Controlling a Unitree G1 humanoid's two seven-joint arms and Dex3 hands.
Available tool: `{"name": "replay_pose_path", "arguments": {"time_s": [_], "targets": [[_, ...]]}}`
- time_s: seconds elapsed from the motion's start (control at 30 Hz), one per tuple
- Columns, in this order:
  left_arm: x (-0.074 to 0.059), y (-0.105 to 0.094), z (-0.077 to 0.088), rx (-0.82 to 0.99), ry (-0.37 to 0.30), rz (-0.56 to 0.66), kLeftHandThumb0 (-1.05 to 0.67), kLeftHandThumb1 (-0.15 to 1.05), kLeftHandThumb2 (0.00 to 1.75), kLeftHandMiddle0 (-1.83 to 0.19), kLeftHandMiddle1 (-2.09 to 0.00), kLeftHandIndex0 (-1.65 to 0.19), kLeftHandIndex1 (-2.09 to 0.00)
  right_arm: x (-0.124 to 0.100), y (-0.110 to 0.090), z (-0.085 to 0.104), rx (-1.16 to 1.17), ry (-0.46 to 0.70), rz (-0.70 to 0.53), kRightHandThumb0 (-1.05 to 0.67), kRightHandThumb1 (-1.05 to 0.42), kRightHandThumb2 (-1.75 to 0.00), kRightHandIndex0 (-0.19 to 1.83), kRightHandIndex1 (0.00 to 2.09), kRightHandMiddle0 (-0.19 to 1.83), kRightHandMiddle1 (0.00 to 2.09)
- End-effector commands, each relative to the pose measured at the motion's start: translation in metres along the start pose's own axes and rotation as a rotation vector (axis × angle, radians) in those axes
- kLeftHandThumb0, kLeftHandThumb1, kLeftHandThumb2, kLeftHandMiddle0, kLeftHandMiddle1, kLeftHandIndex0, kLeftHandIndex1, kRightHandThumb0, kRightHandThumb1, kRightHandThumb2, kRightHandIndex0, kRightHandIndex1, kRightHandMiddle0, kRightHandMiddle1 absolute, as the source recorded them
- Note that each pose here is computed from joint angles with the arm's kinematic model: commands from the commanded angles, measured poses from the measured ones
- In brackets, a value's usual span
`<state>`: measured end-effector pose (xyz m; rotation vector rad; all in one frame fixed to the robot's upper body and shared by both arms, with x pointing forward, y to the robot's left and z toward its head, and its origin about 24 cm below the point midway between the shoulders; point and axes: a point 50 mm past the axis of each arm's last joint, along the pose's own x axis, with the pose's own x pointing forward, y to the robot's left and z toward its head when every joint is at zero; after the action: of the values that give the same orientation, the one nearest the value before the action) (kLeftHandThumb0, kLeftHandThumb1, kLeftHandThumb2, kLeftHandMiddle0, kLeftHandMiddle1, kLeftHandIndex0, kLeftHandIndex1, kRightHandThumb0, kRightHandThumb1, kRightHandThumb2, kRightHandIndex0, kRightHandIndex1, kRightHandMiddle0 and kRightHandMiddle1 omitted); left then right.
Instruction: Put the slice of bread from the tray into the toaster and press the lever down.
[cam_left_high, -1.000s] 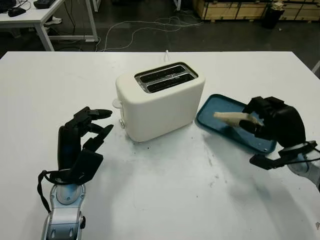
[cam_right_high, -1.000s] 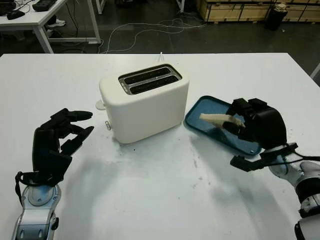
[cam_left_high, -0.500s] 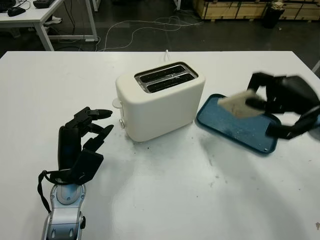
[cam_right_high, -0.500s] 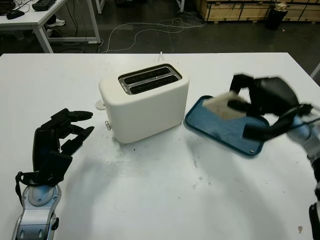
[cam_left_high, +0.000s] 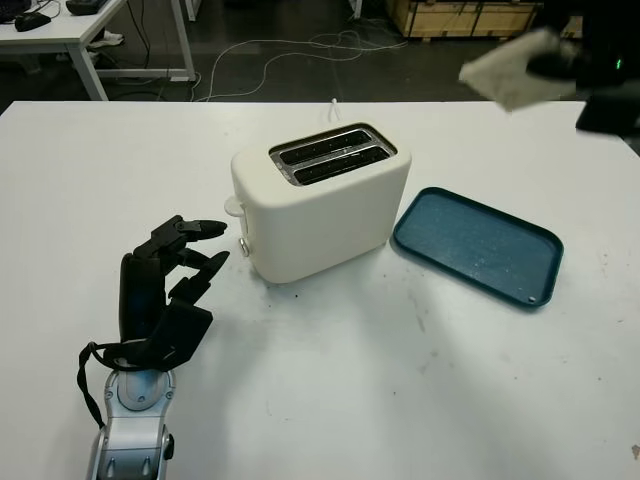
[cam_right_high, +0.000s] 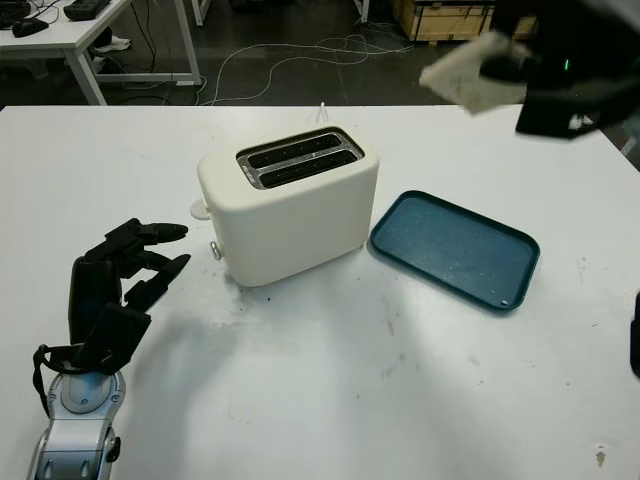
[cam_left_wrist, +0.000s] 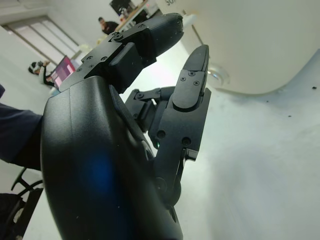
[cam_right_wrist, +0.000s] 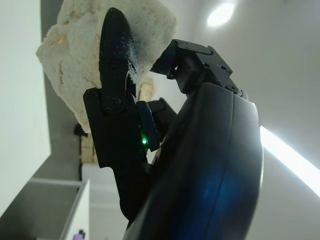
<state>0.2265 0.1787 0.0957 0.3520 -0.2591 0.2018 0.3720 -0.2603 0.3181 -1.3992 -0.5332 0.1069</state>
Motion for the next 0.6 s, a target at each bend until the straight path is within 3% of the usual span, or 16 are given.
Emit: {"name": "replay_pose_path", "arguments": {"time_s": [0.0,0.1,0.2,0.27,0.33,0.57], "targets": [[-0.002,0.0,-0.001,-0.002,0.004,0.003,-0.22,0.92,0.08,-0.68,-1.35,-0.73,-0.69,0.011,-0.015,0.011,0.033,-0.032,-0.021,-0.55,-0.92,-0.22,0.98,1.75,0.76,1.75],[-0.002,0.0,-0.001,0.004,0.002,0.006,-0.22,0.92,0.08,-0.67,-1.34,-0.73,-0.69,0.024,-0.022,0.026,0.092,-0.088,-0.015,-0.52,-0.92,-0.15,0.97,1.75,0.82,1.66],[-0.002,0.0,-0.002,-0.002,0.002,0.002,-0.22,0.92,0.09,-0.67,-1.34,-0.73,-0.68,0.036,-0.021,0.042,0.133,-0.15,0.04,-0.46,-0.92,-0.15,0.95,1.75,0.76,1.74],[-0.002,-0.001,-0.001,-0.003,0.002,0.0,-0.22,0.92,0.09,-0.67,-1.34,-0.73,-0.68,0.043,-0.017,0.054,0.16,-0.195,0.082,-0.48,-0.92,-0.15,0.98,1.75,0.77,1.74],[-0.003,-0.001,-0.002,0.0,0.002,0.002,-0.22,0.92,0.09,-0.67,-1.34,-0.73,-0.68,0.05,-0.01,0.065,0.173,-0.224,0.129,-0.48,-0.92,-0.12,1.01,1.75,0.83,1.62],[-0.003,-0.001,-0.002,-0.003,0.003,0.002,-0.22,0.92,0.09,-0.66,-1.34,-0.73,-0.68,0.065,0.01,0.097,0.157,-0.31,0.238,-0.48,-0.92,-0.13,1.14,1.75,0.91,1.74]]}}
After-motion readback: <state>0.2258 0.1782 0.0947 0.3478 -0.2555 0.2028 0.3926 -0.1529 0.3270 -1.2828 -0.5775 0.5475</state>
